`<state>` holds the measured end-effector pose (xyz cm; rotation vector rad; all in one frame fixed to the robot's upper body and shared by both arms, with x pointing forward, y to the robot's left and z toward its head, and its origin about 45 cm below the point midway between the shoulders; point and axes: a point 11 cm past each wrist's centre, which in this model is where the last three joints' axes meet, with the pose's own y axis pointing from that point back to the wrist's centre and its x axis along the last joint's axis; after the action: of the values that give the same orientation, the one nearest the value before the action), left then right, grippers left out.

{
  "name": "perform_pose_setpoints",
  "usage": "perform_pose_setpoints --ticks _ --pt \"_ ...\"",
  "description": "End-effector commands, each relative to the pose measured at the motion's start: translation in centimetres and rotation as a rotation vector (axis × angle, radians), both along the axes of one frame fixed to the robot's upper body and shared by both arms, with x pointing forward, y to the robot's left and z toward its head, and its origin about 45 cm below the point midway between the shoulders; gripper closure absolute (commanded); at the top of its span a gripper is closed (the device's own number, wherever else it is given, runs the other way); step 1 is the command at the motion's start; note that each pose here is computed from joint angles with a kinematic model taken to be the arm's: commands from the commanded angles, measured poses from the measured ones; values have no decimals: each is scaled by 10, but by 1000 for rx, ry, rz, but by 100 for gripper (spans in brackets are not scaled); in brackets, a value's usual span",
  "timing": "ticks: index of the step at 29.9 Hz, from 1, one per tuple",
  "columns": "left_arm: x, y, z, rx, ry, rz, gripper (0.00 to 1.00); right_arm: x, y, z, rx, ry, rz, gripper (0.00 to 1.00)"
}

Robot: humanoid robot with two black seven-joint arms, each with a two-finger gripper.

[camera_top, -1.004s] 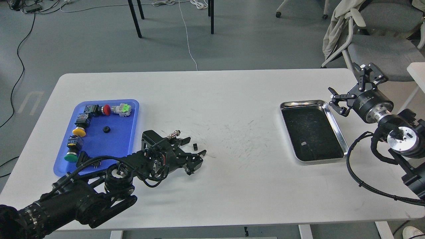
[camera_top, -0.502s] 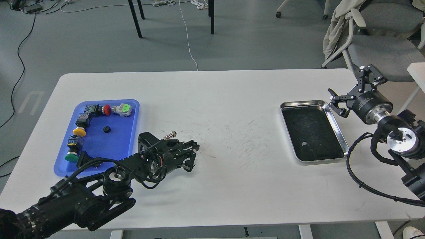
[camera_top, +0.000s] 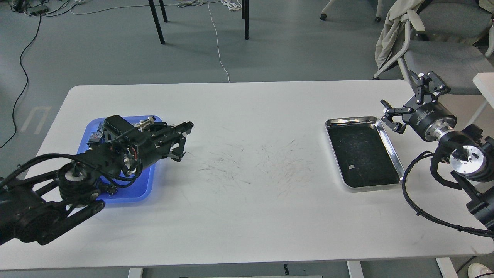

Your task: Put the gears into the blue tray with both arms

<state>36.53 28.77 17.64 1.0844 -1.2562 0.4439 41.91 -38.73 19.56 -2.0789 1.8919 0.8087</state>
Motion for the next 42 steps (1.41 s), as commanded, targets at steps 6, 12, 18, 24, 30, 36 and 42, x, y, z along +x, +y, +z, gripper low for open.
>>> perform_pose_setpoints --ticks 6,12,18,24,30,36,42 --pt "-36 91 -14 40 115 141 93 1 1 1 -2 -1 2 3" --pt "-69 109 -50 33 186 208 93 0 1 1 -2 -2 6 3" --pt "-69 115 -61 35 198 242 92 -1 0 0 -8 2 6 3" --pt "-68 126 -68 57 204 273 85 -1 0 0 -8 2 6 3" --pt "-66 122 -70 44 203 270 45 -1 0 -2 -7 5 5 3" --pt "-59 117 -61 3 175 276 12 -1 0 -2 -10 5 6 3" --pt "-32 99 -28 -65 96 250 3 -1 0 -1 -10 2 7 3"
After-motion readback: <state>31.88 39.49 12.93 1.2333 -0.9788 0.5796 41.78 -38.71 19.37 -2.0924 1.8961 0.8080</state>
